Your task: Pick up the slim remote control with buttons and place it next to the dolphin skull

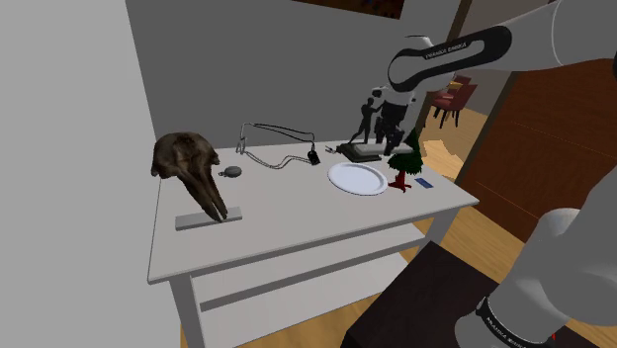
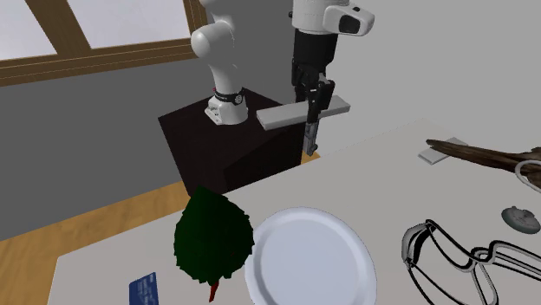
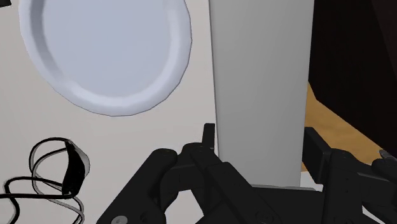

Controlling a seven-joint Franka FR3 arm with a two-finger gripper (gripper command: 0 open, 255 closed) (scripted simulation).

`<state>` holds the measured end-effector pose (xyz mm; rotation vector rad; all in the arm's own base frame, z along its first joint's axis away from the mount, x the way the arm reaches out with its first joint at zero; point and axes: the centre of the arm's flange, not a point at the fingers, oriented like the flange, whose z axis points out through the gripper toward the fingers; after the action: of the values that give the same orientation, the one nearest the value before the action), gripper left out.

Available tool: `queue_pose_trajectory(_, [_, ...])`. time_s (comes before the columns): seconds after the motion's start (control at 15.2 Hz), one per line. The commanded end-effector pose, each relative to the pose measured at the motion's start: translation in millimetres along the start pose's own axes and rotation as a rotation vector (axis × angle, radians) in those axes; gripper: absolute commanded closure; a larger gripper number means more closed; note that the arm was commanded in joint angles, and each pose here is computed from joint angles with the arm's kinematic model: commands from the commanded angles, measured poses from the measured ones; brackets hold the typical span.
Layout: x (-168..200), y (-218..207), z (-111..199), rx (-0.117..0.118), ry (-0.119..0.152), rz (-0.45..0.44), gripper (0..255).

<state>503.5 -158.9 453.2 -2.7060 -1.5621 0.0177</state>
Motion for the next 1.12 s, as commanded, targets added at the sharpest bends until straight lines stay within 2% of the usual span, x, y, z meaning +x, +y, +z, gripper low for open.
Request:
queue_pose_trajectory(0.0, [25,-4,-1,0.0,0.0,0.002,255])
queue_pose_trajectory(1.06, [230,-50,0,0.0,0.0,0.002,255])
